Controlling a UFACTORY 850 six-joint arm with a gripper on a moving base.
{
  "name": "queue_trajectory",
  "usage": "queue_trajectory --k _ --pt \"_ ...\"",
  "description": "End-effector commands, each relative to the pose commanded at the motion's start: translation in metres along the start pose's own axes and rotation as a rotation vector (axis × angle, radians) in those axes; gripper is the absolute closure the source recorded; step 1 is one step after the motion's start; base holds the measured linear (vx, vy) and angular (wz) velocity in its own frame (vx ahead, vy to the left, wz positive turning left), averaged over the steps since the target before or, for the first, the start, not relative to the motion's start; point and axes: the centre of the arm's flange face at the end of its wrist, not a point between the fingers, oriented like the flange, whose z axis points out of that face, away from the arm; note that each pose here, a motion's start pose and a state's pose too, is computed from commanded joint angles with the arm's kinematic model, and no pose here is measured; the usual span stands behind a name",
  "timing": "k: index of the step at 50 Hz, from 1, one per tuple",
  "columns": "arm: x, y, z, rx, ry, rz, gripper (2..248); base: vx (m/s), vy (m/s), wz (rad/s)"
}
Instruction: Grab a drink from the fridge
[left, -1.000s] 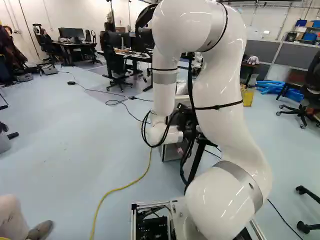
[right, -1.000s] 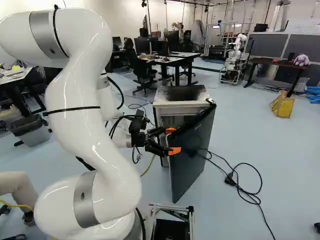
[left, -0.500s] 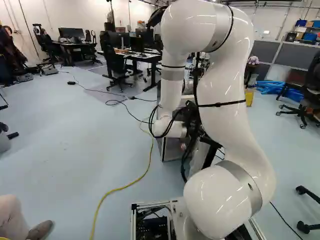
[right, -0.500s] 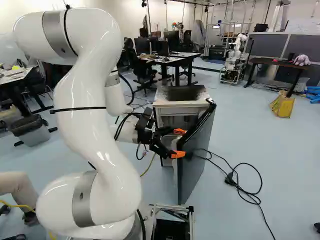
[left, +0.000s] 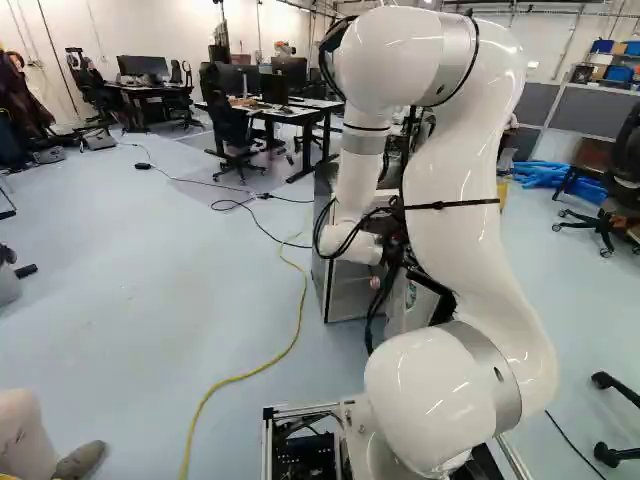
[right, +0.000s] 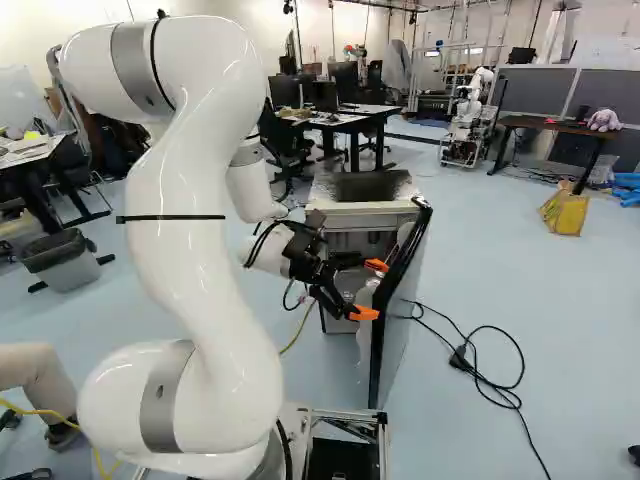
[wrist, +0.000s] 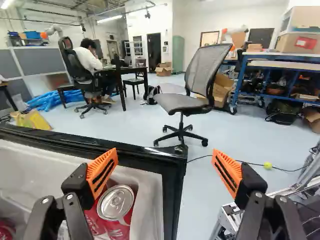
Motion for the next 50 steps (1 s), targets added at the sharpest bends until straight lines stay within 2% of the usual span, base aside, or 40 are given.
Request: queue_trajectory --k 21,50 --pt "0.010 -0.035 0.034 -0.121 -0.015 0.080 3 0.000 0.000 0.000" --pt "0.026 -0.087 0.099 -0.286 -0.024 0.207 3 0.000 0.000 0.000"
